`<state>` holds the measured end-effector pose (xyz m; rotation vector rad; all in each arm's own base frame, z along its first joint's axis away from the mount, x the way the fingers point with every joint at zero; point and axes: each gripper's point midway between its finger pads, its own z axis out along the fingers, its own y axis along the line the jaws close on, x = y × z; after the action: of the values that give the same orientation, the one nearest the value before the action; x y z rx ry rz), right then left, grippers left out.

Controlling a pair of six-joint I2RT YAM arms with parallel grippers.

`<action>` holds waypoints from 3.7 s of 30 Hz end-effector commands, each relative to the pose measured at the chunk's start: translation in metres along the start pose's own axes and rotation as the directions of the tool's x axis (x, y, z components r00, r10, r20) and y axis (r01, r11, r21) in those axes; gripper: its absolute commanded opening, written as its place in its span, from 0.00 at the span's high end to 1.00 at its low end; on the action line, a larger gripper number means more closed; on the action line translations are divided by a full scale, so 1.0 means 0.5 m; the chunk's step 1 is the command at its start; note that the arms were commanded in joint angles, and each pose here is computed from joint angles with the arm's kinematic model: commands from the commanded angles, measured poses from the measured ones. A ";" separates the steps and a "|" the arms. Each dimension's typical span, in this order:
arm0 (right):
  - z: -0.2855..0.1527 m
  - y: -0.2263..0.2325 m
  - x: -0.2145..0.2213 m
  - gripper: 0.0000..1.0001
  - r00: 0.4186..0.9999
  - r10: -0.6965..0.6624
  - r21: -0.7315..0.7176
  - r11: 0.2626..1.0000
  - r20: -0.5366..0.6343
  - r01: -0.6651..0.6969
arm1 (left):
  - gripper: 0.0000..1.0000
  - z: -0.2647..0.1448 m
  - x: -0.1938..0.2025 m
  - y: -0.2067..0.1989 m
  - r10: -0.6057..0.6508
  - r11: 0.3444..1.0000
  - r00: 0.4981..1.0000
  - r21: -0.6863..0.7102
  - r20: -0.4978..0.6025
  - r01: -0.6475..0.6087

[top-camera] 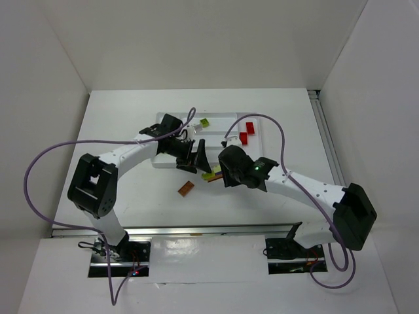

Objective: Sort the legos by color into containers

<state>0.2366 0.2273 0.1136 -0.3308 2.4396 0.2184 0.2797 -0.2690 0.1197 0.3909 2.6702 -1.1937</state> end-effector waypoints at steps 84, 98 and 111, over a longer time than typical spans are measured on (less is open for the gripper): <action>0.226 0.361 -0.360 0.65 0.956 -0.059 -0.416 0.892 0.286 0.179 | 1.00 -0.506 -0.111 0.145 -0.222 0.876 0.705 -0.180 0.674 0.448; 0.133 0.314 -0.379 0.27 0.948 -0.031 -0.372 0.916 0.315 0.154 | 1.00 -0.499 -0.100 0.158 -0.234 0.869 0.701 -0.179 0.673 0.461; -0.041 0.070 -0.177 0.19 0.981 0.114 -0.372 0.927 0.157 -0.049 | 1.00 -0.210 -0.063 -0.016 0.021 0.994 0.967 0.095 0.253 -0.046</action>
<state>0.2888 0.3078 0.1964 -0.4631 2.1516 0.8008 0.3148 -0.1626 0.2102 0.0304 2.4126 -1.1049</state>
